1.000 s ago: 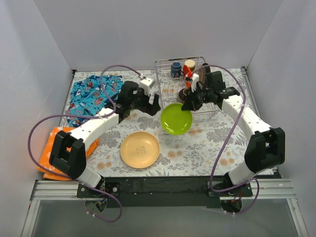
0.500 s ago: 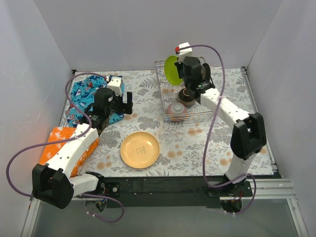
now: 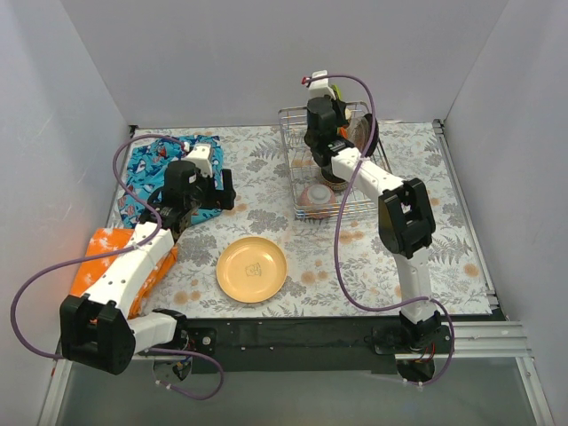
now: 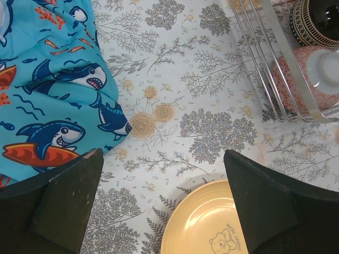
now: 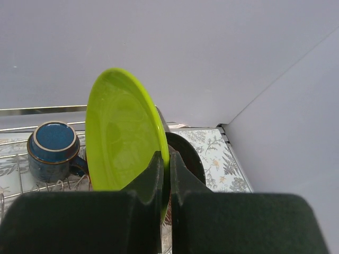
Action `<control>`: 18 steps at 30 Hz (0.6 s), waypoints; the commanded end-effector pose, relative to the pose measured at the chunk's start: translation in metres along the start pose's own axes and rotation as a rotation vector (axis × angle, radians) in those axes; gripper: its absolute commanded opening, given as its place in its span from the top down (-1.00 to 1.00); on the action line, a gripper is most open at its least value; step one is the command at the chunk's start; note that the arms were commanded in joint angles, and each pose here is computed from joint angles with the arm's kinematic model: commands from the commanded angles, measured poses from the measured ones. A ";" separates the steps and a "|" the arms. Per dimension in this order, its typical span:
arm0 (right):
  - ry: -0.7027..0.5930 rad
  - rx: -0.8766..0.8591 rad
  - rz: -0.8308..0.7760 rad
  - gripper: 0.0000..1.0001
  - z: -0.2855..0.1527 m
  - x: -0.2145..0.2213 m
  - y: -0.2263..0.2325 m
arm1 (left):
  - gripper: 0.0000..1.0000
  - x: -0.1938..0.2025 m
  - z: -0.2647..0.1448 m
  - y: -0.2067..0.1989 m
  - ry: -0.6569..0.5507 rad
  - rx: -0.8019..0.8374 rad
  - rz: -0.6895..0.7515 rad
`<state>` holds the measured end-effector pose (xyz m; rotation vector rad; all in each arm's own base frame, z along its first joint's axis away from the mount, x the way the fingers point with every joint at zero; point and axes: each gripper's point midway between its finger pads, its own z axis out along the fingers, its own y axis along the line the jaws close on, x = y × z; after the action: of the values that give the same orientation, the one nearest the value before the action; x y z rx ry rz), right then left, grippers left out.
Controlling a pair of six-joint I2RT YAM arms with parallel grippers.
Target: Load the mixed dishes into the dish rack
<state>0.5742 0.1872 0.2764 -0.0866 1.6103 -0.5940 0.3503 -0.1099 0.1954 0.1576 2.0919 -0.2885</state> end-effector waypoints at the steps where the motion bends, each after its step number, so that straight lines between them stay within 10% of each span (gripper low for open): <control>1: -0.056 0.070 0.076 0.97 -0.004 -0.028 -0.024 | -0.96 -0.001 -0.004 0.003 -0.019 0.006 -0.027; 18: 0.125 -0.128 0.022 0.97 -0.009 0.035 0.025 | -0.96 0.018 0.001 0.007 0.020 0.012 -0.049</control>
<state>0.5643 0.1919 0.2205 -0.1853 1.7748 -0.5677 0.3456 -0.1040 0.1766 0.1187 2.1307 -0.3113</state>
